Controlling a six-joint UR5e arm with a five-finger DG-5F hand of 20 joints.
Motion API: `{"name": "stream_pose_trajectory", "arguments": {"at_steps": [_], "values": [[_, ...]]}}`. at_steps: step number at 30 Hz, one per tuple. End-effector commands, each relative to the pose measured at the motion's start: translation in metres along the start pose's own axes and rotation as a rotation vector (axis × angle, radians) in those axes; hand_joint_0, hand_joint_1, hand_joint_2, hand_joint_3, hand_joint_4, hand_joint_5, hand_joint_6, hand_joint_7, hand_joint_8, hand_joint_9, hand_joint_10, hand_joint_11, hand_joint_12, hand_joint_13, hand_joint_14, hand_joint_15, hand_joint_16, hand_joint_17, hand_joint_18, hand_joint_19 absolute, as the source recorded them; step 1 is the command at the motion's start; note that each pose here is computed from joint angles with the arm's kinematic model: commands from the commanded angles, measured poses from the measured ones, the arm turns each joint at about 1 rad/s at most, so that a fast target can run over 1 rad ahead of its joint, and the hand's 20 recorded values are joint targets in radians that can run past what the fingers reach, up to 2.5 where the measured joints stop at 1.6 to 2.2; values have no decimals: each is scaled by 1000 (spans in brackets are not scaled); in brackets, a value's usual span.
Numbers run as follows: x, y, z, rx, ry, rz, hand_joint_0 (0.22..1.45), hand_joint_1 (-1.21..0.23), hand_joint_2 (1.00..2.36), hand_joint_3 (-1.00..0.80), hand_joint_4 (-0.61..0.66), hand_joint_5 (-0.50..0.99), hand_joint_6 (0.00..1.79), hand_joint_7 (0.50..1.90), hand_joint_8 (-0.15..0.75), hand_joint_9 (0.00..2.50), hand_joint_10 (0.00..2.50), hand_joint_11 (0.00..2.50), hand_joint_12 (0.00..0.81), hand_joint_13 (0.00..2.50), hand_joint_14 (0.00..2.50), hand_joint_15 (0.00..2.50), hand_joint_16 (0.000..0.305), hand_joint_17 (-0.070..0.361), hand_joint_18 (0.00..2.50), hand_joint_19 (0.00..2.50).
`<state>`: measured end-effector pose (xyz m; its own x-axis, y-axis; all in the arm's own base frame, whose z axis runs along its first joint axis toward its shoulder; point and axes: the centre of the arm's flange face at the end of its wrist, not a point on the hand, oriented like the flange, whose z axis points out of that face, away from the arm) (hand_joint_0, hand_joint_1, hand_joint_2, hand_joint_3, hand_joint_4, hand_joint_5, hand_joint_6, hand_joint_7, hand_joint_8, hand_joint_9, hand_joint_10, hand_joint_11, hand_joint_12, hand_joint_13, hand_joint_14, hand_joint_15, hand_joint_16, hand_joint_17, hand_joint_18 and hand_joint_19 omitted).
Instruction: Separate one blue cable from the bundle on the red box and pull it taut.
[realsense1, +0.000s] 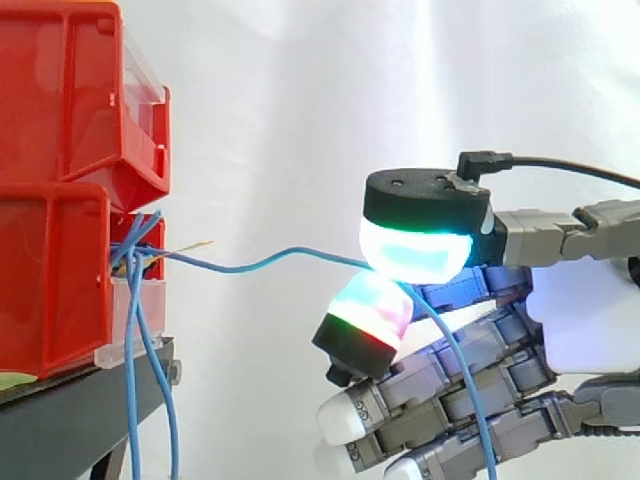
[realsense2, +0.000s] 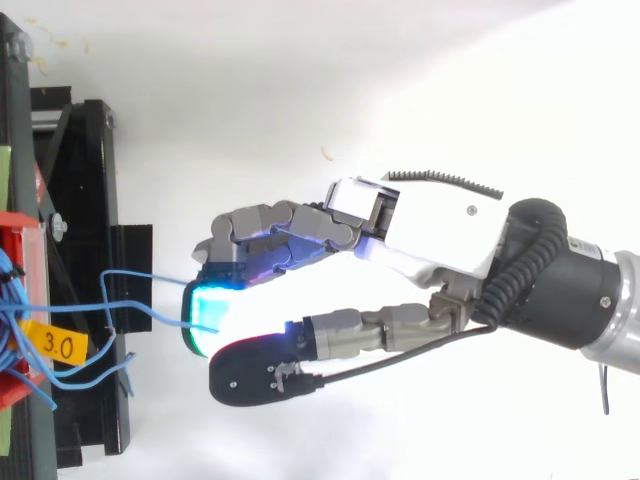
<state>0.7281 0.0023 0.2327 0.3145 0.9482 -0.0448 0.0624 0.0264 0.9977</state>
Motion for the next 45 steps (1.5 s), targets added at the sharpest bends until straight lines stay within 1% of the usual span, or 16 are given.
{"name": "stream_pose_trajectory", "arguments": {"at_steps": [1,6,11,14,45], "values": [[2,0,0,-4,3,-2,670,-748,1018,-38,252,-77,549,1365,330,765,9,353,372,467,5,153,50,112,504,373],[3,0,-2,4,4,-9,669,-747,1018,-37,253,-78,552,1367,330,765,9,345,373,466,5,156,50,112,509,369],[4,0,-2,4,4,-18,670,-746,1018,-39,245,-79,553,1363,330,766,9,345,373,466,5,159,50,112,510,370],[4,0,-2,4,7,-18,669,-745,1018,-34,253,-79,553,1367,331,767,9,346,372,466,5,156,50,112,510,369],[4,0,-2,4,4,-18,669,-736,1016,-41,258,-81,562,1344,326,806,9,351,368,479,5,155,50,113,491,361]]}}
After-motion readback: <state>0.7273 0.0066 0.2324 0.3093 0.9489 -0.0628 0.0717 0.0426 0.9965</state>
